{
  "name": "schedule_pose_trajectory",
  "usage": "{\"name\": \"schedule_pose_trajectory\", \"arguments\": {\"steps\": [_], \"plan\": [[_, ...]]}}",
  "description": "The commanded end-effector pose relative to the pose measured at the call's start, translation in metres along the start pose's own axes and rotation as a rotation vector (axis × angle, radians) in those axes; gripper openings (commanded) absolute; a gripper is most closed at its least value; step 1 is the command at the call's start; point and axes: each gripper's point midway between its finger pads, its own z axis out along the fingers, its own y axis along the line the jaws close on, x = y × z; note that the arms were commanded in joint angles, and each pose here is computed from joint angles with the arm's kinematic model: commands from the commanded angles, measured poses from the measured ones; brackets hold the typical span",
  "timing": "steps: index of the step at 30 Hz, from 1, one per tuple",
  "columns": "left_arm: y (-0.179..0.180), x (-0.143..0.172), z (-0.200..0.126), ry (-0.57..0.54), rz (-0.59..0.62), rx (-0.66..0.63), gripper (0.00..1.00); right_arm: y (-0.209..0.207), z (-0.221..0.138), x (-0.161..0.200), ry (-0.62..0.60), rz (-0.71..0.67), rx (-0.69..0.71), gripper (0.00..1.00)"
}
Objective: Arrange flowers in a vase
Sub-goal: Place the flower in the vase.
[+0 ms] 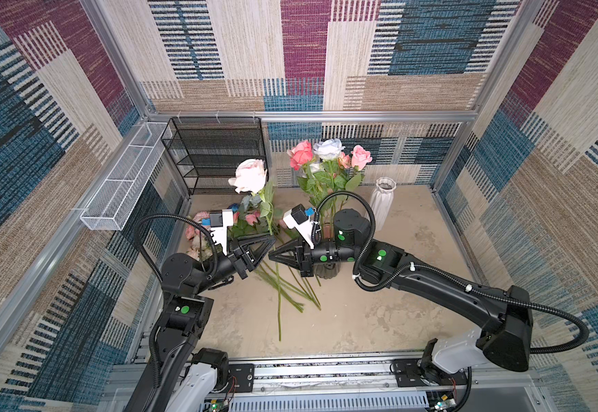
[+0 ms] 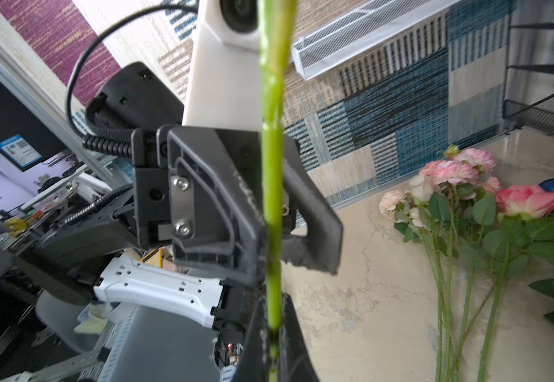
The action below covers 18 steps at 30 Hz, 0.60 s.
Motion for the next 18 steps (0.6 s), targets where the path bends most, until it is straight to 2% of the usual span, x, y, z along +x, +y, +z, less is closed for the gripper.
{"name": "schedule_pose_trajectory", "arguments": {"steps": [1,4,6,10,13,18], "plan": [[0.007,-0.010,-0.003,-0.046,0.044,-0.069,0.78,-0.006,-0.023,-0.028,-0.121,-0.057,0.127,0.00],[0.011,-0.014,-0.005,-0.068,0.052,-0.112,0.87,-0.012,-0.039,-0.033,-0.151,-0.078,0.209,0.00],[0.012,-0.018,-0.007,-0.086,0.063,-0.136,0.99,-0.014,-0.050,-0.038,-0.167,-0.092,0.253,0.00],[0.027,-0.021,-0.012,-0.108,0.056,-0.231,0.99,-0.014,-0.079,-0.056,-0.219,-0.151,0.363,0.00],[0.061,-0.026,-0.024,-0.142,0.025,-0.440,1.00,-0.011,-0.111,-0.081,-0.280,-0.222,0.477,0.00],[0.098,-0.020,-0.041,-0.170,-0.009,-0.628,0.99,-0.010,-0.158,-0.115,-0.365,-0.319,0.665,0.00]]}}
